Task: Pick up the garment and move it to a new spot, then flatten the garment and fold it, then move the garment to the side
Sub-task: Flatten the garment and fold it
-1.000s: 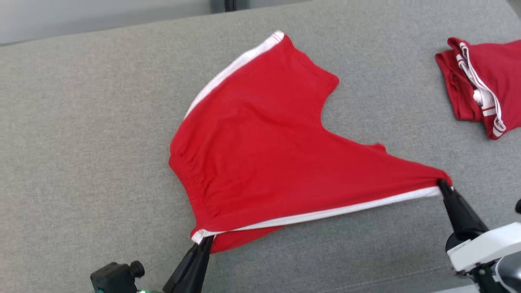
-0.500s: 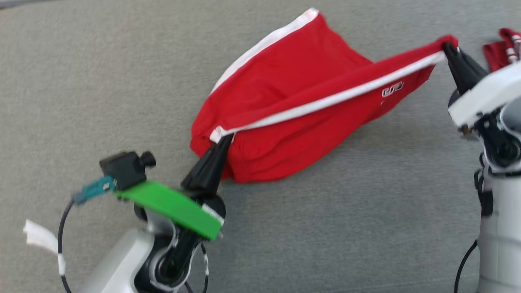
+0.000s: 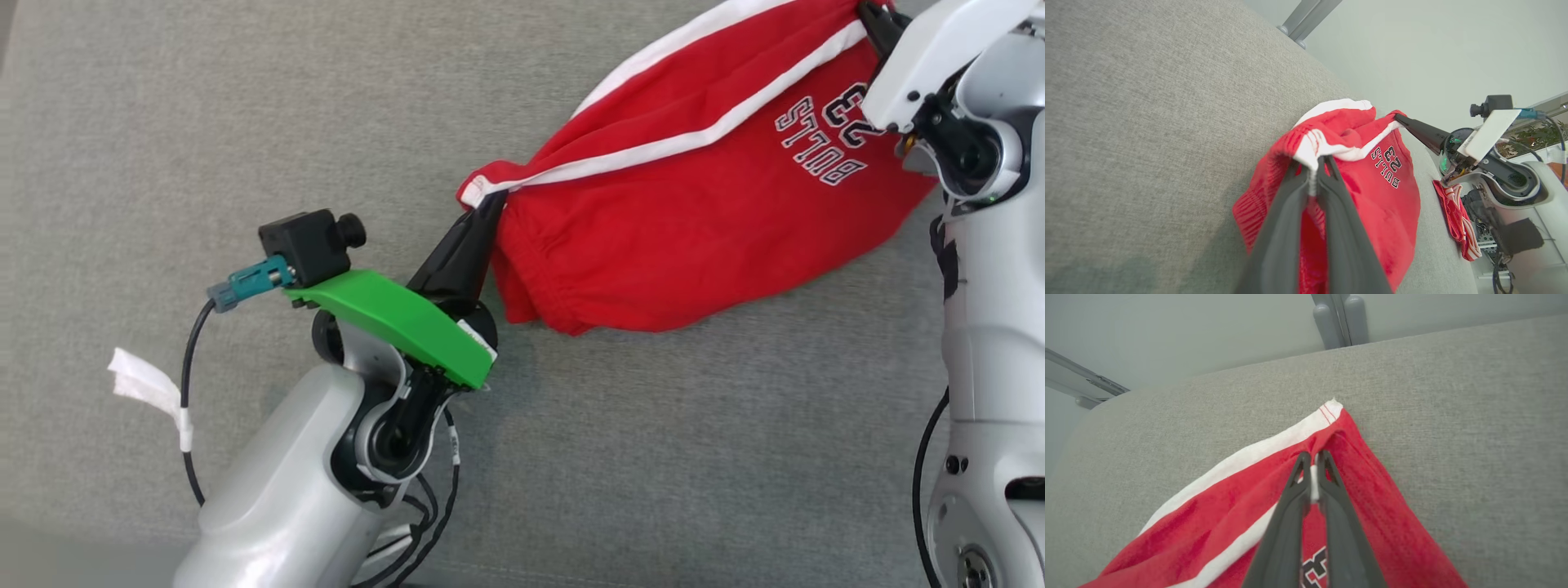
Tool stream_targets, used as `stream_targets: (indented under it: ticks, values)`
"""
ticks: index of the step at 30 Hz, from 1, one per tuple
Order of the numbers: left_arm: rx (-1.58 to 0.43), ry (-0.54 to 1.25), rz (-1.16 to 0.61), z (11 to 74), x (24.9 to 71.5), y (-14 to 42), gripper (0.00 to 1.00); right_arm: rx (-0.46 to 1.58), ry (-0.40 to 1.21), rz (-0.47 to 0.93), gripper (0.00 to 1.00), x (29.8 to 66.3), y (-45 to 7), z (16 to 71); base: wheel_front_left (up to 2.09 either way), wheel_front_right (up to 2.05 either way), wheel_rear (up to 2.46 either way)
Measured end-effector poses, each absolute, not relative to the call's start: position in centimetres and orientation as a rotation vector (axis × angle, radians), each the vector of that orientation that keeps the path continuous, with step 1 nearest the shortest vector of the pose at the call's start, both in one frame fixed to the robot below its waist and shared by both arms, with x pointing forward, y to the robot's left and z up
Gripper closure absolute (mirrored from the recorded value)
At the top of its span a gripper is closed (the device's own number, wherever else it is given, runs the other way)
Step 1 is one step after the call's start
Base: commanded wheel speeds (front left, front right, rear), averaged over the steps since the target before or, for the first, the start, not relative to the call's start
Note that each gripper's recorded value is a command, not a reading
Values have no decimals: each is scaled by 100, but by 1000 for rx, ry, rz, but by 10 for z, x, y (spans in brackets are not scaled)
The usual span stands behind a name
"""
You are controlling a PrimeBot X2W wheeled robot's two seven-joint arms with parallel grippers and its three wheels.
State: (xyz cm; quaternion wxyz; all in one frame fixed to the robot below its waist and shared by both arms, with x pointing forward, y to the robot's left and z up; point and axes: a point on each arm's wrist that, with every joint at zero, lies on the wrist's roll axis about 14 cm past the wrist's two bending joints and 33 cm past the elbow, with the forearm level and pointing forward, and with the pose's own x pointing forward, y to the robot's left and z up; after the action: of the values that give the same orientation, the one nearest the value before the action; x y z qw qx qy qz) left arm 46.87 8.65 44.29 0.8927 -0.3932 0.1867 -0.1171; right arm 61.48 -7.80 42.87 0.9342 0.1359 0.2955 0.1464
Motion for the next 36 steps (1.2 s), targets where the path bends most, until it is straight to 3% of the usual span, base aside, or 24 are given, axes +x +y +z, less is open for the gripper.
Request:
stream_targets:
  ticks: [16, 17, 18, 19, 20, 25, 30, 36]
  values:
    - [-816, 431, -204, 417, 477, 94, 100, 235, 612, 286, 100, 650, -66, 411, 0, 0, 0]
    - [-817, 433, -204, 416, 477, 94, 91, 236, 608, 284, 100, 651, -66, 411, 0, 0, 0]
    - [-816, 435, -202, 415, 478, 93, 69, 233, 600, 282, 55, 652, -65, 411, 0, 0, 0]
    - [-813, 435, -200, 415, 478, 94, 53, 228, 592, 281, 0, 653, -65, 412, 0, 0, 0]
    - [-811, 429, -196, 415, 480, 95, 0, 229, 593, 282, 0, 653, -64, 411, 0, 0, 0]
    - [-747, 422, -205, 415, 483, 100, 0, 139, 600, 312, 0, 648, -62, 410, 0, 0, 0]
    - [-546, 428, -249, 412, 469, 110, 0, -38, 617, 352, 0, 636, -72, 414, 0, 0, 0]
    - [-390, 306, -220, 435, 456, 126, 0, -152, 639, 329, 0, 631, -105, 428, 0, 0, 0]
